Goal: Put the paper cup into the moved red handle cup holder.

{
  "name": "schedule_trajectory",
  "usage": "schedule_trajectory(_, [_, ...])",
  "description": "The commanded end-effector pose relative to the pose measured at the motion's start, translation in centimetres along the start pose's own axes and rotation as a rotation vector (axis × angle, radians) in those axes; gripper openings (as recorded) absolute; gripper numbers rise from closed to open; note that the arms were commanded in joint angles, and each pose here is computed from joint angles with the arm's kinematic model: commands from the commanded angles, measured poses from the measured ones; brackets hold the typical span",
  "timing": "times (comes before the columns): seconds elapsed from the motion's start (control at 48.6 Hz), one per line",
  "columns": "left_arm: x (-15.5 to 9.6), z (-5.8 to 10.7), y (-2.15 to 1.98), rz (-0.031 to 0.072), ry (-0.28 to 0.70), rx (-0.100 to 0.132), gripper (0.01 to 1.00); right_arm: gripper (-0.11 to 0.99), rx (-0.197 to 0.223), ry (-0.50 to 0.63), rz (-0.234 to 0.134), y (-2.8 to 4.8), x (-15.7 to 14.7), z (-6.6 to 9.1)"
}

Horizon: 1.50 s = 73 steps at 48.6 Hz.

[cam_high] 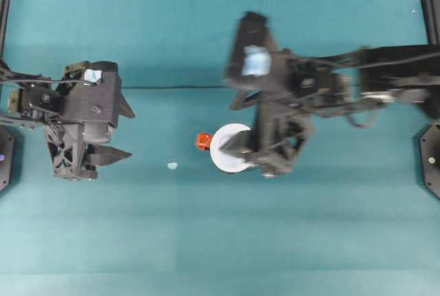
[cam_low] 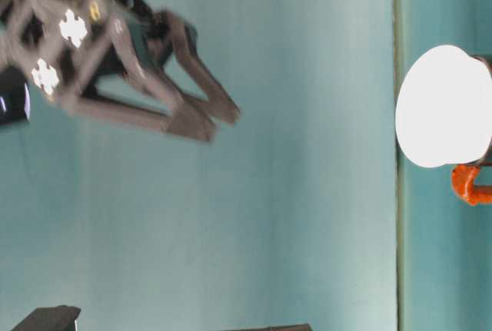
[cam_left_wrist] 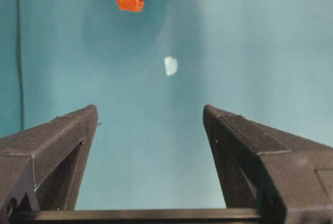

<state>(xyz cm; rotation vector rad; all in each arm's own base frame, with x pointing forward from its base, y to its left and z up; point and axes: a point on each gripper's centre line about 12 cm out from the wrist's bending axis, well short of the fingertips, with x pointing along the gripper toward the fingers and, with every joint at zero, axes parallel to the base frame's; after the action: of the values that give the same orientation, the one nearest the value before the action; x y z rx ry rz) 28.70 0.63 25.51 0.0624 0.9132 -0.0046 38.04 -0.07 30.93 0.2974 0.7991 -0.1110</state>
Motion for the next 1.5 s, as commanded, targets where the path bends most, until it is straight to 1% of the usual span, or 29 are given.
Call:
schedule_trajectory(0.0, [-0.6, 0.6, 0.01, 0.002, -0.031, 0.001, 0.846, 0.66, -0.020, -0.084, 0.025, 0.18, -2.3, 0.0])
schedule_trajectory(0.123, [-0.6, 0.5, -0.02, 0.002, -0.028, 0.006, 0.846, 0.66, -0.036, -0.164, 0.035, -0.37, -3.8, -1.3])
schedule_trajectory(0.247, [-0.7, 0.5, -0.03, 0.001, -0.029, 0.005, 0.846, 0.66, -0.042, -0.255, 0.056, -0.75, -5.4, -2.3])
schedule_trajectory(0.35, [-0.7, 0.5, -0.02, 0.002, -0.029, 0.006, 0.846, 0.66, -0.044, -0.299, 0.069, -0.97, -6.6, -3.2])
schedule_trajectory(0.555, [-0.7, 0.5, -0.03, 0.001, -0.031, 0.005, 0.846, 0.66, -0.047, -0.280, 0.063, -1.74, -7.8, -5.6])
schedule_trajectory(0.74, [-1.0, 0.6, -0.01, 0.003, -0.038, 0.007, 0.846, 0.66, -0.048, -0.286, 0.064, -2.15, -8.5, -6.9])
schedule_trajectory(0.802, [-1.0, 0.6, -0.07, 0.001, -0.042, 0.007, 0.844, 0.66, -0.051, -0.286, 0.059, -2.36, -8.6, -7.4])
schedule_trajectory(0.823, [-1.1, 0.6, -0.05, 0.002, -0.043, 0.009, 0.844, 0.66, -0.051, -0.283, 0.058, -2.41, -8.6, -7.6])
schedule_trajectory(0.843, [-1.1, 0.6, -0.11, 0.000, -0.043, 0.009, 0.844, 0.66, -0.052, -0.283, 0.057, -2.46, -8.6, -7.7])
schedule_trajectory(0.905, [-1.1, 0.6, -0.11, 0.000, -0.045, 0.009, 0.843, 0.66, -0.053, -0.276, 0.056, -2.58, -8.5, -8.2])
schedule_trajectory(1.069, [-1.1, 0.6, -0.10, 0.001, -0.046, 0.008, 0.843, 0.66, -0.053, -0.273, 0.055, -2.74, -8.5, -8.7])
schedule_trajectory(1.152, [-1.2, 0.7, -0.15, -0.001, -0.046, 0.008, 0.843, 0.66, -0.053, -0.273, 0.055, -2.75, -8.5, -8.7])
schedule_trajectory(1.193, [-1.2, 0.7, -0.09, 0.001, -0.048, 0.008, 0.843, 0.66, -0.053, -0.271, 0.055, -2.77, -8.5, -8.8])
schedule_trajectory(1.378, [-1.1, 0.6, -0.11, 0.000, -0.045, 0.007, 0.843, 0.66, -0.052, -0.264, 0.054, -2.82, -8.4, -8.9])
schedule_trajectory(1.481, [-1.1, 0.6, -0.10, 0.001, -0.046, 0.008, 0.843, 0.66, -0.053, -0.265, 0.053, -2.82, -8.4, -8.9])
